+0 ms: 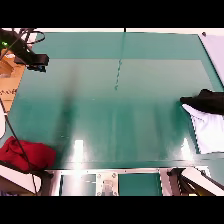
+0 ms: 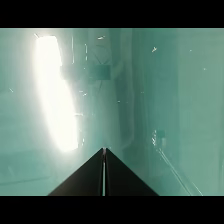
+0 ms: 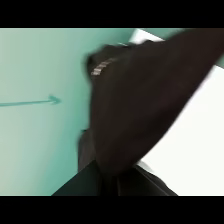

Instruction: Fold the shirts.

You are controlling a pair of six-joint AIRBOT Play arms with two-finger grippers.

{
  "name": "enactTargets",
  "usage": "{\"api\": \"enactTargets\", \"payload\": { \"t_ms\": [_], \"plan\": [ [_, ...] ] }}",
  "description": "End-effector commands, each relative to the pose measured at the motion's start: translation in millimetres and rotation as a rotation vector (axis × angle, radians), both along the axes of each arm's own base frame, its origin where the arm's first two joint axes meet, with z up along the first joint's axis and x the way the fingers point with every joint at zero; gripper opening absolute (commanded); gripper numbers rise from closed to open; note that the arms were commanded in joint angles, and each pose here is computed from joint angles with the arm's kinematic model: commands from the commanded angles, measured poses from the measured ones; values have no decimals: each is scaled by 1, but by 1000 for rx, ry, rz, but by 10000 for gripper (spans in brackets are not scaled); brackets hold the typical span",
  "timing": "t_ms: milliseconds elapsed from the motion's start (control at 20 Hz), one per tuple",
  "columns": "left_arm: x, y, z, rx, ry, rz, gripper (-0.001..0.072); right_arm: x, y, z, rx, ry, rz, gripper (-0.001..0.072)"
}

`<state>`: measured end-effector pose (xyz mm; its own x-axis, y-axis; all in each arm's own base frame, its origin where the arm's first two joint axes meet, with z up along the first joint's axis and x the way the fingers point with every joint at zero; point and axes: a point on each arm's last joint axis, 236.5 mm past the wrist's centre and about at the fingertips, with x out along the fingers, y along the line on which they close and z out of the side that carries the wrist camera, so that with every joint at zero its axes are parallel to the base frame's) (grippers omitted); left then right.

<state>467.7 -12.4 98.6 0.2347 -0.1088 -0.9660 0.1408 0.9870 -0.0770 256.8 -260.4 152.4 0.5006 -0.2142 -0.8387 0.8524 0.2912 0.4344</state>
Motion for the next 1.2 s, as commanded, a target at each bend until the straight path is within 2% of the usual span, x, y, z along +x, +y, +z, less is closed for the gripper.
{"api": "enactTargets", "payload": {
  "t_ms": [0, 300, 500, 550, 600, 650, 800, 950, 1000, 1050, 1100, 1150],
  "plan": [
    [0, -1, 0, -4, -2, -1, 20, -45, 3, -33, -3, 125, -68, 14],
    [1, -15, 3, -60, -7, -21, 20, -84, 33, -116, 132, 303, -69, 14],
    [0, -18, 3, -74, -6, -26, 20, -125, 40, -154, 148, 477, -69, 17],
    [0, -18, 3, -74, -6, -26, 20, -131, 46, -162, 166, 502, -65, 159],
    [0, -18, 3, -74, -6, -26, 20, -137, 51, -168, 184, 530, -54, 566],
    [0, -19, 3, -77, -6, -27, 20, -144, 56, -169, 201, 562, -29, 671],
    [1, -20, 4, -81, -11, -28, 20, -151, 50, -151, 178, 598, -15, 671],
    [6, -22, 5, -90, -31, -28, 20, -87, 44, -107, 113, 380, 34, 670],
    [6, -25, 6, -100, -33, -34, 20, -62, 45, -90, 77, 304, 71, 645],
    [6, -30, 8, -119, -38, -57, 19, -34, 50, -73, 41, 226, 119, 398],
    [5, -38, 11, -150, -41, -78, 19, -9, 59, -58, 7, 159, 176, 89],
    [4, -45, 15, -178, -47, -88, 19, 16, 72, -46, -30, 101, 252, 17]
  ]
}}
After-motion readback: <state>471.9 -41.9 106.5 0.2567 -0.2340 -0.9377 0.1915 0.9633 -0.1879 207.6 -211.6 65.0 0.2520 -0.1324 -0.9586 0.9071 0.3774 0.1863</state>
